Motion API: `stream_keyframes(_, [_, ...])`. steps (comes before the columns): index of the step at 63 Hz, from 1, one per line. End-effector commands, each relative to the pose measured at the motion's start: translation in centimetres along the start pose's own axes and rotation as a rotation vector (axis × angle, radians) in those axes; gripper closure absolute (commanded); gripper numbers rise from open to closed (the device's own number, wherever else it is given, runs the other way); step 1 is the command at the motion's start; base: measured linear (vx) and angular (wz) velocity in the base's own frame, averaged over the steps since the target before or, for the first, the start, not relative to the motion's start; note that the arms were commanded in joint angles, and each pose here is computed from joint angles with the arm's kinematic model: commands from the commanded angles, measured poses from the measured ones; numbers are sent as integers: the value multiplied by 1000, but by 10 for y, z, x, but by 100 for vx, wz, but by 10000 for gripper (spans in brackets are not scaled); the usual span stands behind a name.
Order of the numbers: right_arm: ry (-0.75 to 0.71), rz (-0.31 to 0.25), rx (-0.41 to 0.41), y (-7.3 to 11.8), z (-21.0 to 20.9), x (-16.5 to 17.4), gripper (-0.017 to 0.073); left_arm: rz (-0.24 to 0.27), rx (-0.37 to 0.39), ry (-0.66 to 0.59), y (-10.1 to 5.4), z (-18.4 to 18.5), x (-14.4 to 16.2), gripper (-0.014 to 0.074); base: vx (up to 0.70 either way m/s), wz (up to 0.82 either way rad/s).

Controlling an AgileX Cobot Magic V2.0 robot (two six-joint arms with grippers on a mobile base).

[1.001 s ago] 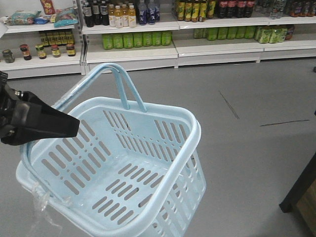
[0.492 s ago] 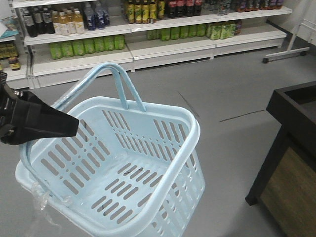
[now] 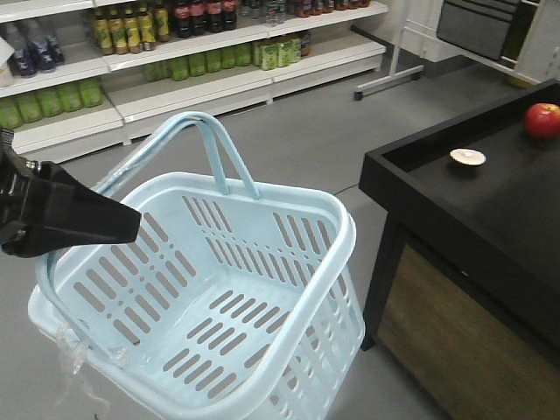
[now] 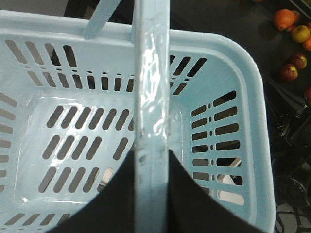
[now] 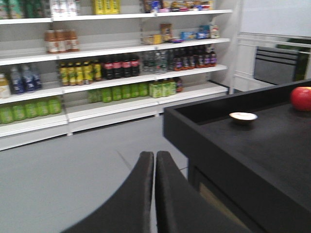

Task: Pick three apples into basket with both arms
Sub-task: 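Turn the base toward the apple table with the basket held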

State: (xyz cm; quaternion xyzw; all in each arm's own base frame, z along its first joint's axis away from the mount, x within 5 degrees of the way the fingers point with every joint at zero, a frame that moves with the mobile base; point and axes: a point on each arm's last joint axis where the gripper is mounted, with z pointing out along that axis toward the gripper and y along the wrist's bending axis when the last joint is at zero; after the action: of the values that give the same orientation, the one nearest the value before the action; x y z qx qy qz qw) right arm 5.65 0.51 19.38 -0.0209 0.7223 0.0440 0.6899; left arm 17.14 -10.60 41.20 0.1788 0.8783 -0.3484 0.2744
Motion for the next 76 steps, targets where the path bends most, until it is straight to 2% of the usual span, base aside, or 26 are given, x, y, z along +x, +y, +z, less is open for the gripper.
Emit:
stream_keyframes(1, [-67, -19, 1, 0, 0, -2, 561, -7, 58, -102, -13, -11, -8, 601, 11, -46])
stream_keyframes(76, [-67, -19, 1, 0, 0, -2, 561, -7, 58, -102, -13, -11, -8, 601, 9, -35])
